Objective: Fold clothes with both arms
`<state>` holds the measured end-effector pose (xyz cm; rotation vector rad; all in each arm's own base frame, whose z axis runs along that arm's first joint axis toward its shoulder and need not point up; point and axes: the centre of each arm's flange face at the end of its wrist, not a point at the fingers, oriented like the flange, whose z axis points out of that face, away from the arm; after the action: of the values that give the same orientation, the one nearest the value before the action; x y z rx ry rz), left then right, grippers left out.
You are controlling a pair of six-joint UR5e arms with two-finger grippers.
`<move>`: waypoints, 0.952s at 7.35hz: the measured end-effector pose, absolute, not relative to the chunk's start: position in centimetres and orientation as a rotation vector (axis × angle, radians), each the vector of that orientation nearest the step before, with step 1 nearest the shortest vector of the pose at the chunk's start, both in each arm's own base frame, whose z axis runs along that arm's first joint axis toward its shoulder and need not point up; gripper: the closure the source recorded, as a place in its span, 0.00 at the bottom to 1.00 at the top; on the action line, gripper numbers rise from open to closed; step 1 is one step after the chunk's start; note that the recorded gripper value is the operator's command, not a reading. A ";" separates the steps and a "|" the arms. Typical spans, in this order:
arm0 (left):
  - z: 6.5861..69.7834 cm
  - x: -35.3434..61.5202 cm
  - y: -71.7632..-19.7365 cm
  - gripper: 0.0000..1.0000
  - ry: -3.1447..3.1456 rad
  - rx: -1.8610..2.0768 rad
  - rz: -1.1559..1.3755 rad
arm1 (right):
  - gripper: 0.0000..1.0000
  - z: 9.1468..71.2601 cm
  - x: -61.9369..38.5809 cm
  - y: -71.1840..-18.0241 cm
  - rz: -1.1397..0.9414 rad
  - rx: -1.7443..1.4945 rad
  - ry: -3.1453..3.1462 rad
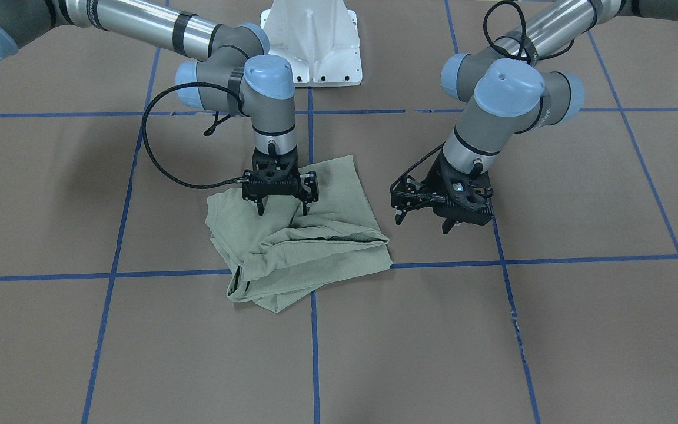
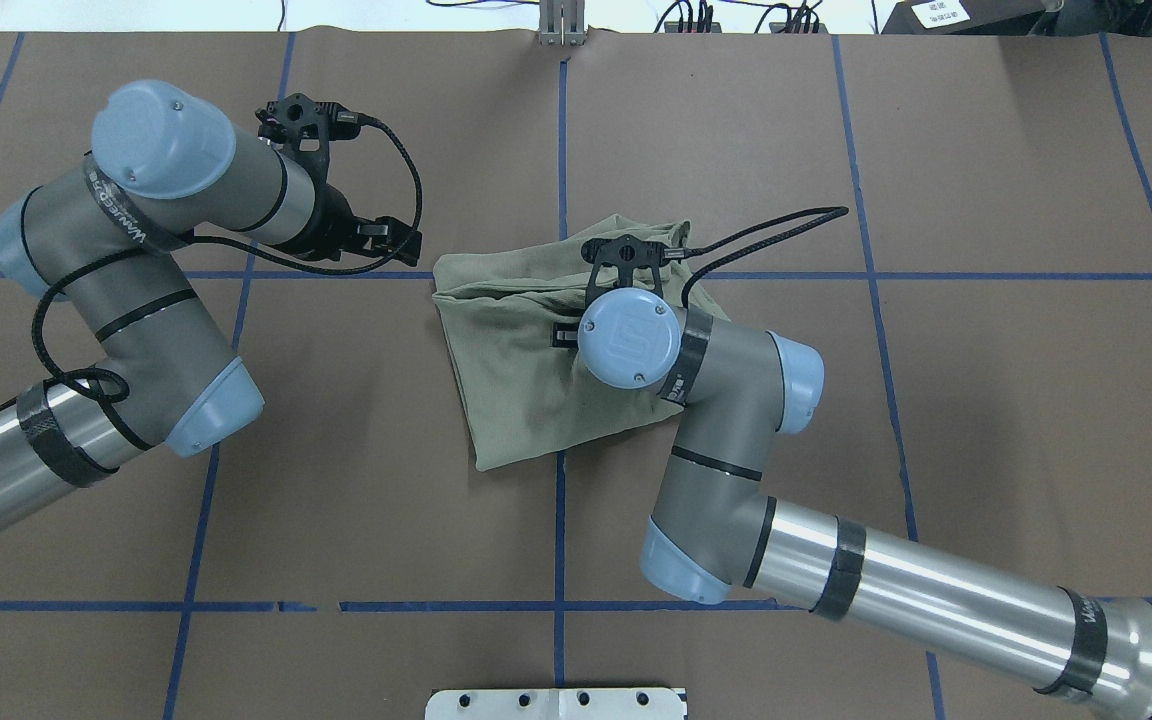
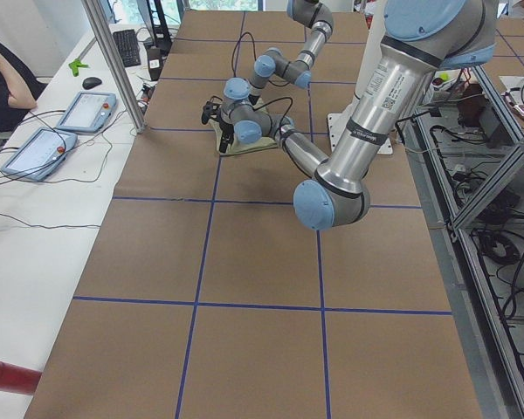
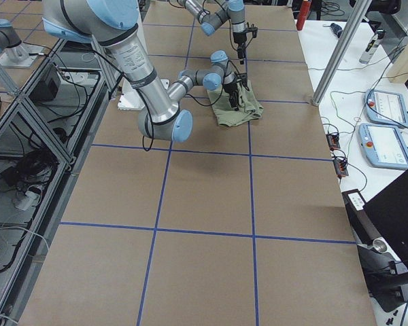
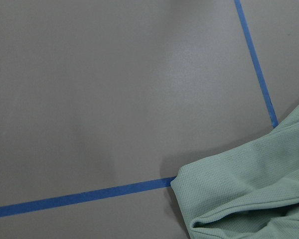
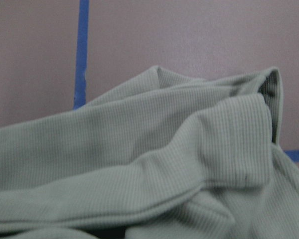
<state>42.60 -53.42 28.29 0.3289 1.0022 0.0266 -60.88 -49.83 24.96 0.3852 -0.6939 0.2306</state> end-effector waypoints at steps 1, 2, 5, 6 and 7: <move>28.2 42.5 -53.3 0.00 1.006 0.330 0.025 | 0.00 24.9 -60.0 -53.0 0.243 0.401 -0.663; 28.1 42.4 -53.2 0.00 1.010 0.332 0.024 | 0.00 25.3 -59.3 -56.3 0.260 0.409 -0.619; 27.5 42.3 -53.0 0.00 1.023 0.324 0.004 | 0.00 26.9 -54.0 -65.7 0.285 0.462 -0.479; 27.2 42.7 -52.7 0.00 1.032 0.306 -0.020 | 0.00 27.0 -51.3 -67.8 0.255 0.449 -0.479; 26.9 43.7 -51.9 0.00 1.040 0.275 -0.044 | 0.00 27.0 -48.7 -69.3 0.204 0.417 -0.509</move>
<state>43.75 -51.88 26.93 0.2752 1.0403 -0.0439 -48.73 -69.29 26.97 0.4170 -0.5088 0.2039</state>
